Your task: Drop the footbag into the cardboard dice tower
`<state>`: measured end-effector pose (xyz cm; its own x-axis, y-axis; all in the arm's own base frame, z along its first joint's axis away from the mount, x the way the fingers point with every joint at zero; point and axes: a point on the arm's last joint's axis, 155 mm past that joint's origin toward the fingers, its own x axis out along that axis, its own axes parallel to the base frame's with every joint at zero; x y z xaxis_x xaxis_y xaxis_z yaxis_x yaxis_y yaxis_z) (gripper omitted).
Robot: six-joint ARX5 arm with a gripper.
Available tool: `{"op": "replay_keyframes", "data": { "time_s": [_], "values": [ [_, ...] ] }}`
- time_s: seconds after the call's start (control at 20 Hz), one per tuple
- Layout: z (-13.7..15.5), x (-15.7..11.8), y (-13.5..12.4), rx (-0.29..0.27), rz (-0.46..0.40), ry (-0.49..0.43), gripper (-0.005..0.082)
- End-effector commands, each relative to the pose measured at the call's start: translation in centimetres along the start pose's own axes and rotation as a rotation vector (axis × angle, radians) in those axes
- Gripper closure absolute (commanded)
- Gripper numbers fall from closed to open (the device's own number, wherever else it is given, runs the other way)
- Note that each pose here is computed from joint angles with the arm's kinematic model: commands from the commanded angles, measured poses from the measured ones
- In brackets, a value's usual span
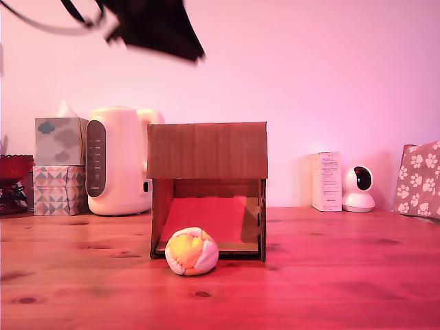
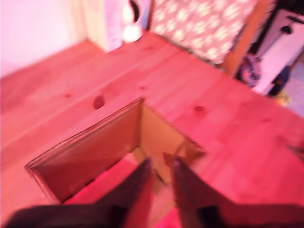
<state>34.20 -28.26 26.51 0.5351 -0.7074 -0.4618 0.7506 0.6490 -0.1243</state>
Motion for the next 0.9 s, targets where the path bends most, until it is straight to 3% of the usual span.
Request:
{"op": "replay_keyframes", "data": {
  "time_s": [0.0,0.4,0.55,0.85],
  "values": [
    [-1.1,-0.3,-0.3,0.010,-0.015,0.007,0.0793],
    [-6.2,-3.8,-1.0,0.032,-0.019,-0.093,0.0793],
    [-9.9,-5.1,-0.2,0.002,0.017,-0.094,0.0793],
    [-16.2,-6.9,1.9,-0.129,0.095,-0.048,0.0793]
  ]
}}
